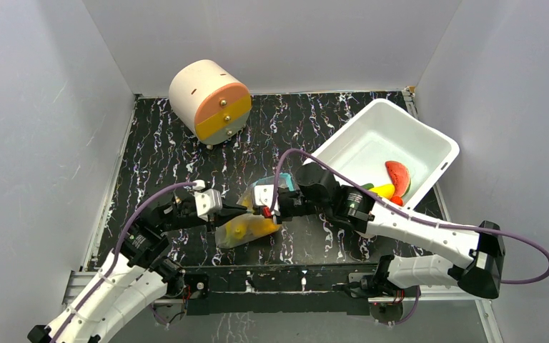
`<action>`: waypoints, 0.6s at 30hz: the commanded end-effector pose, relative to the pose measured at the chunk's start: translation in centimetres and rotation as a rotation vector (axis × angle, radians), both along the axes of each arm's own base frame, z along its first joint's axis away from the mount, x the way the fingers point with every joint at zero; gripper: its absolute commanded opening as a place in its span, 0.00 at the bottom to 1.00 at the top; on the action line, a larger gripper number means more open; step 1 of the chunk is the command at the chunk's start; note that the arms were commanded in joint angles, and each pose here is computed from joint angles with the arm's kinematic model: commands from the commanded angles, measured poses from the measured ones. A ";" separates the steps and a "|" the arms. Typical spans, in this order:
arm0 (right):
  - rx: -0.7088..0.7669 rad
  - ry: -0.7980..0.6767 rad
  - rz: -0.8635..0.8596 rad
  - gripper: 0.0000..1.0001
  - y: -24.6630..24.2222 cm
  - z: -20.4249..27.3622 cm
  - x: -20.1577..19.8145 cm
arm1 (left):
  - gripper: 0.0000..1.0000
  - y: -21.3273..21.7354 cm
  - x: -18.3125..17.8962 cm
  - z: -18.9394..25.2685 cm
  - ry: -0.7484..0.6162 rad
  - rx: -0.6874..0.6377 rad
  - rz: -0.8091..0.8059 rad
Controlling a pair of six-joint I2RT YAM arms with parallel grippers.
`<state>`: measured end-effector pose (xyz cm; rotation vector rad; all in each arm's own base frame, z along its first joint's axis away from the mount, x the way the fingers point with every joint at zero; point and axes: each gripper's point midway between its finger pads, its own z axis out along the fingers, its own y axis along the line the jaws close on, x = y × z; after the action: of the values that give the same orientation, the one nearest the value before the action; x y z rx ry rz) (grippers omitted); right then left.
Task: Place the food in the zip-top bag and seal the zipper
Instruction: Zip the zipper food storage bag at the center of the board.
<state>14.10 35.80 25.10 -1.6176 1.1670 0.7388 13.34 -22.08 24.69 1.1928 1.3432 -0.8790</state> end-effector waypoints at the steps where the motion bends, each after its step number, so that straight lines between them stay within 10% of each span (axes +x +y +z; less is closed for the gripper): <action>1: 0.004 -0.062 -0.084 0.00 -2.2 1.6 0.9 | 0.00 0.8 0.5 3.4 -0.065 -0.045 0.069; 18: -0.021 -0.065 -0.141 0.00 -3.9 1.6 1.4 | 0.00 1.6 0.0 3.3 -0.083 -0.008 0.080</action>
<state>14.26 33.91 26.52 -1.5880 1.1623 0.6673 12.93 -21.05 26.98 1.1412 1.3233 -0.8346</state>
